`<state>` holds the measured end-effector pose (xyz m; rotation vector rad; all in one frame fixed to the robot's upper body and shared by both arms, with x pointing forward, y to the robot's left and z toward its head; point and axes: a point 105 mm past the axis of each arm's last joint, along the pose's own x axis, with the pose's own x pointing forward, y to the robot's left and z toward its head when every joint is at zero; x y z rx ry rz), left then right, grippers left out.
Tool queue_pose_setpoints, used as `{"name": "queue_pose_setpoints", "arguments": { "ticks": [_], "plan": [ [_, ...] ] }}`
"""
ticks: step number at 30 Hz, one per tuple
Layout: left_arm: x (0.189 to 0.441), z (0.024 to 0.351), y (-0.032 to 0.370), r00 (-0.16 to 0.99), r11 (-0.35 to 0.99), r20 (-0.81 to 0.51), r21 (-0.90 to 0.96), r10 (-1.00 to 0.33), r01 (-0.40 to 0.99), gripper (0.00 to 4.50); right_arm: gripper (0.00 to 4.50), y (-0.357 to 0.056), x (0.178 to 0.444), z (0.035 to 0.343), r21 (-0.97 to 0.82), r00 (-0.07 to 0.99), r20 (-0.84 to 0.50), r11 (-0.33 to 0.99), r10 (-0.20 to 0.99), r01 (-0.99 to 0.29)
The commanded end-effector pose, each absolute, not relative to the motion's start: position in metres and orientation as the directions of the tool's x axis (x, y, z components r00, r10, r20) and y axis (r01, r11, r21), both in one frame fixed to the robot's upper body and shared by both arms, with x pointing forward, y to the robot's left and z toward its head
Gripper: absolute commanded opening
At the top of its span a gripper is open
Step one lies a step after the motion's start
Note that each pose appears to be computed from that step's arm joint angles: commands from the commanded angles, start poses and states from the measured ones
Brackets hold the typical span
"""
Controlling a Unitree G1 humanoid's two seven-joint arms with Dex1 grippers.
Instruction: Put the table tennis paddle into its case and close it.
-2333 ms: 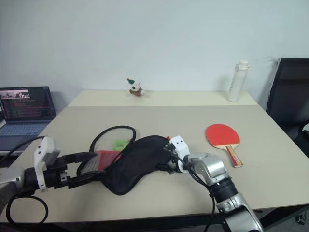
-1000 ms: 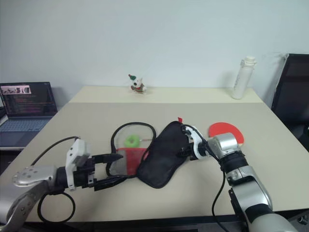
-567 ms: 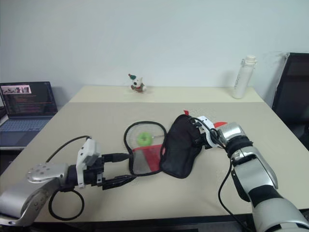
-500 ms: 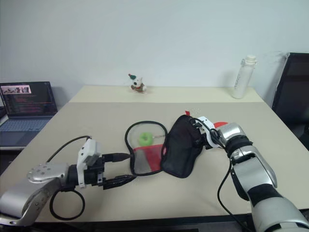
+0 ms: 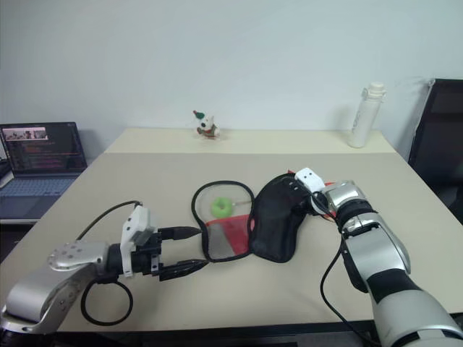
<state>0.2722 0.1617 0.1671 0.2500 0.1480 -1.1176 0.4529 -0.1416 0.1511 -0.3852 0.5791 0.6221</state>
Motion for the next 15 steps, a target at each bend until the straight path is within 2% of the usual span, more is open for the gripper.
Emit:
{"name": "queue_pose_setpoints", "arguments": {
  "ticks": [1, 4, 11, 15],
  "plan": [
    [0.273, 0.174, 0.157, 0.421, 0.393, -0.224, 0.158, -0.879, 0.906, 4.50, 3.41, -0.154, 0.463, 0.182, -0.253, 0.746, -0.532, 0.765, 0.401, -0.592],
    [0.273, 0.173, 0.157, 0.417, 0.390, -0.225, 0.157, -0.881, 0.908, 4.50, 4.48, -0.168, 0.464, 0.188, -0.260, 0.773, -0.512, 0.790, 0.374, -0.554],
    [0.273, 0.173, 0.157, 0.415, 0.389, -0.221, 0.156, -0.882, 0.908, 4.50, 4.48, -0.180, 0.457, 0.192, -0.107, 0.758, -0.487, 0.832, 0.434, -0.545],
    [0.272, 0.173, 0.157, 0.414, 0.388, -0.220, 0.153, -0.883, 0.909, 4.50, 4.48, -0.173, 0.443, 0.186, 0.044, 0.686, -0.502, 0.808, 0.526, -0.588]
  ]
}}
